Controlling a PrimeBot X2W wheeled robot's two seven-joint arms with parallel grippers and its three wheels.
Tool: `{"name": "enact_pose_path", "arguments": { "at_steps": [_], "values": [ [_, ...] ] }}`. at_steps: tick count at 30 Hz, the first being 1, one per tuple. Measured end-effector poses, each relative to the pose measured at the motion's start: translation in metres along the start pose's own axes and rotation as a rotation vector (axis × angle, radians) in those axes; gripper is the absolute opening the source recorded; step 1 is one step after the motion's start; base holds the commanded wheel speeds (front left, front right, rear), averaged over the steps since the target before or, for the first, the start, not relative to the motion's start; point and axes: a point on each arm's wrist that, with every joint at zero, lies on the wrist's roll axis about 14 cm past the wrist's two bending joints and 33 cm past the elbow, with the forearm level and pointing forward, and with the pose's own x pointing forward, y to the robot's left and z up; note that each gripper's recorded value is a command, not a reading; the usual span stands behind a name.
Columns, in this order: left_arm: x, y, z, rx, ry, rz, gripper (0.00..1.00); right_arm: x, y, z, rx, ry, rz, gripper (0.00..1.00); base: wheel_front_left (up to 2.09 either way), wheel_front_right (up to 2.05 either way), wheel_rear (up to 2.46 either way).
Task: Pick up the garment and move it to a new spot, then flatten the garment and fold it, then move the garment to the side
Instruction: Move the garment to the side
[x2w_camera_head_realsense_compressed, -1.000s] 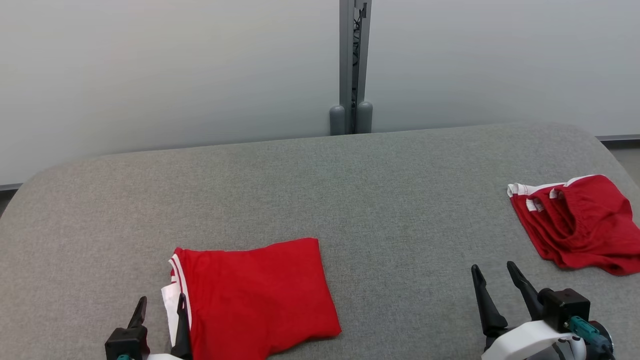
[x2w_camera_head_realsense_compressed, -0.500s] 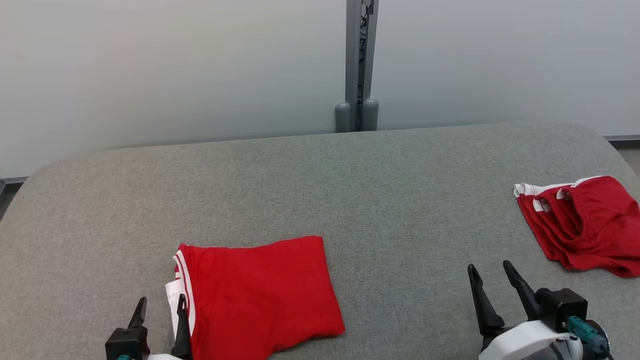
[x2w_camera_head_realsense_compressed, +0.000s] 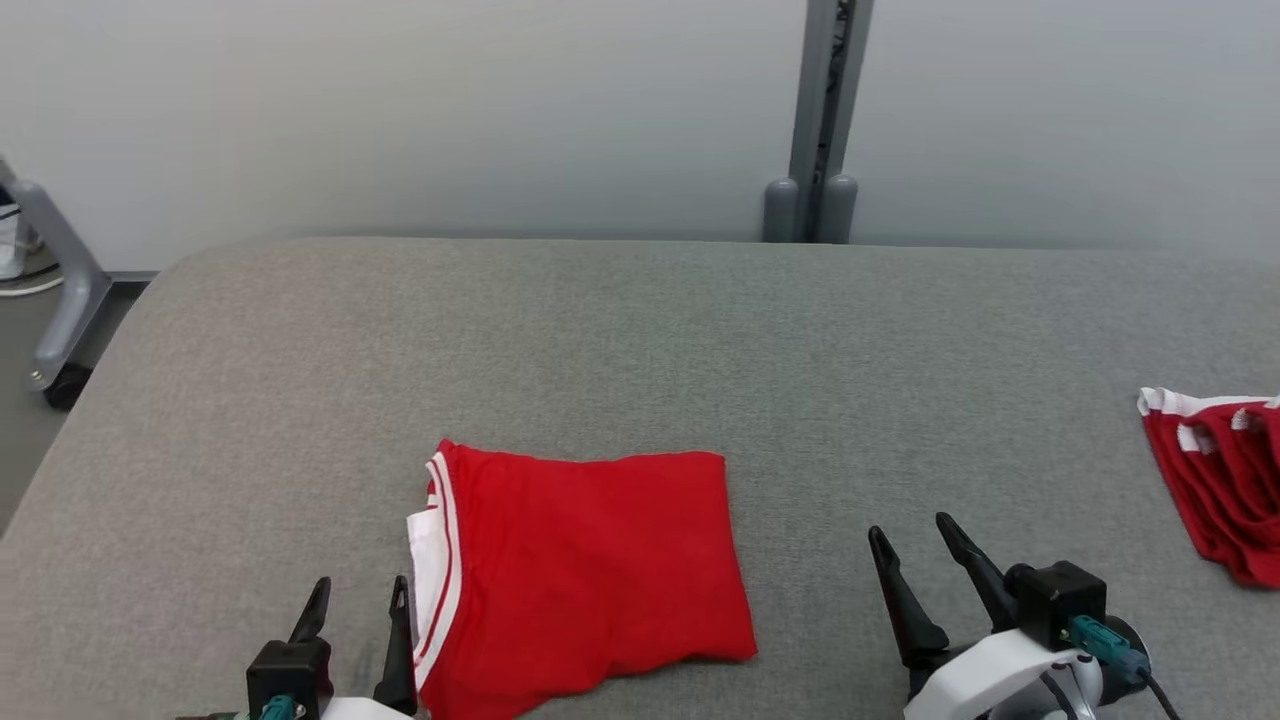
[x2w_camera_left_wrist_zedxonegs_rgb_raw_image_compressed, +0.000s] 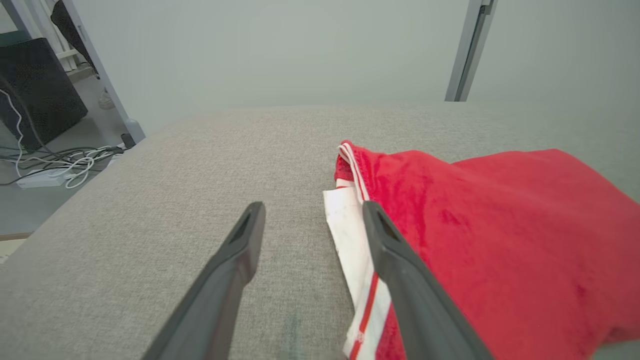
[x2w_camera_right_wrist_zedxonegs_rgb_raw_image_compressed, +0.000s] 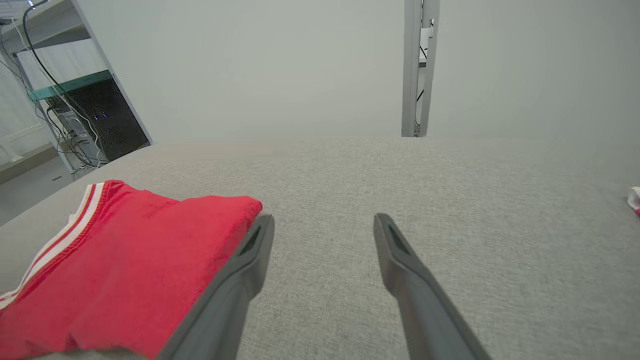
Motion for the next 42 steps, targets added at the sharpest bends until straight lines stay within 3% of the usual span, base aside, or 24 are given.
{"name": "enact_pose_path", "arguments": {
  "at_steps": [15,23,24,25,26,34,42],
  "values": [
    [-0.03,0.054,-0.018,-0.018,0.054,0.181,1.0,0.052,0.08,-0.05,0.035,0.177,0.261,1.0,0.0,0.0,0.0],
    [-0.034,0.066,-0.023,-0.018,0.074,0.227,1.0,0.055,0.091,-0.088,0.073,0.308,0.291,1.0,0.0,0.0,0.0],
    [-0.034,0.066,-0.023,-0.016,0.075,0.228,1.0,0.055,0.093,-0.089,0.07,0.313,0.296,0.93,0.0,0.0,0.0],
    [-0.033,0.066,-0.022,-0.016,0.073,0.226,1.0,0.056,0.093,-0.089,0.069,0.315,0.299,0.37,0.0,0.0,0.0],
    [-0.031,0.065,-0.021,-0.016,0.07,0.222,1.0,0.057,0.094,-0.088,0.069,0.314,0.3,0.0,0.0,0.0,0.0],
    [-0.017,0.046,-0.016,-0.006,0.055,0.152,1.0,0.056,0.073,-0.069,0.08,0.255,0.236,0.0,0.0,0.0,0.0],
    [0.012,-0.007,-0.007,0.004,0.03,-0.027,1.0,0.03,0.019,-0.053,0.084,0.203,0.069,0.0,0.0,0.0,0.0]
  ]
}}
